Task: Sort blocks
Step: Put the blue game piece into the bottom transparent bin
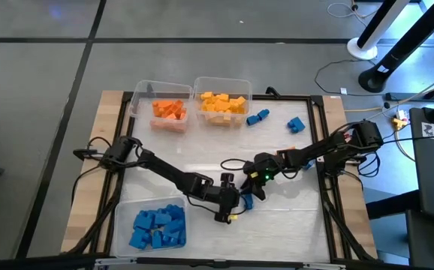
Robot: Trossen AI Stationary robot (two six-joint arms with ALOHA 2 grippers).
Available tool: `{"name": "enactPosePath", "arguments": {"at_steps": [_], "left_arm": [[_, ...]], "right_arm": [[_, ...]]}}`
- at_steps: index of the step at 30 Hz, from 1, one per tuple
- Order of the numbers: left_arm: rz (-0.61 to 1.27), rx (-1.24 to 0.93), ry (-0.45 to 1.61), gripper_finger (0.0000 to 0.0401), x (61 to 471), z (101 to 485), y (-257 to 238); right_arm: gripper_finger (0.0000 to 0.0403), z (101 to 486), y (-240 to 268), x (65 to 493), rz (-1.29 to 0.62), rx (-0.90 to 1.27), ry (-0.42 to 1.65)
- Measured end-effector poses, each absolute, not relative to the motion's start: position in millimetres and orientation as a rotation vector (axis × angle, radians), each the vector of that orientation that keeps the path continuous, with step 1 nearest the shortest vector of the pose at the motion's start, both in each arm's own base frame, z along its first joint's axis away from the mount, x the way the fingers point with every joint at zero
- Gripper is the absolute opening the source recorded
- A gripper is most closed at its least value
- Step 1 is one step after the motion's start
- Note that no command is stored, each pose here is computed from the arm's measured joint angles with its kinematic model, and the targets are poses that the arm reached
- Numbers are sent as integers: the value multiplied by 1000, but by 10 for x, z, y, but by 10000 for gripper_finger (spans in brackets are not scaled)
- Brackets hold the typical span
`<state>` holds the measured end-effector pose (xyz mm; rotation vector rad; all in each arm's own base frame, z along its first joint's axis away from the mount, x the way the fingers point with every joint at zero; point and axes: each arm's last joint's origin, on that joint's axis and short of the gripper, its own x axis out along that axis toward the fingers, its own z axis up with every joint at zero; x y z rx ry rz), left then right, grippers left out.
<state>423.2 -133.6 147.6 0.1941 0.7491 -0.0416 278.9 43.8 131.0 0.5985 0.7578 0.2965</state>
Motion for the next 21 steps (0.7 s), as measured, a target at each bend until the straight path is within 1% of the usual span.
{"name": "enactPosePath", "arguments": {"at_steps": [9,13,21], "left_arm": [[-24,178,755,208,4242,1470,-1288],[-27,172,739,208,4252,1491,-1293],[-29,165,691,208,4287,1525,-1291]], "right_arm": [[138,1303,411,2798,201,537,727],[138,1324,383,2803,130,490,693],[138,1586,345,2730,72,383,601]]}}
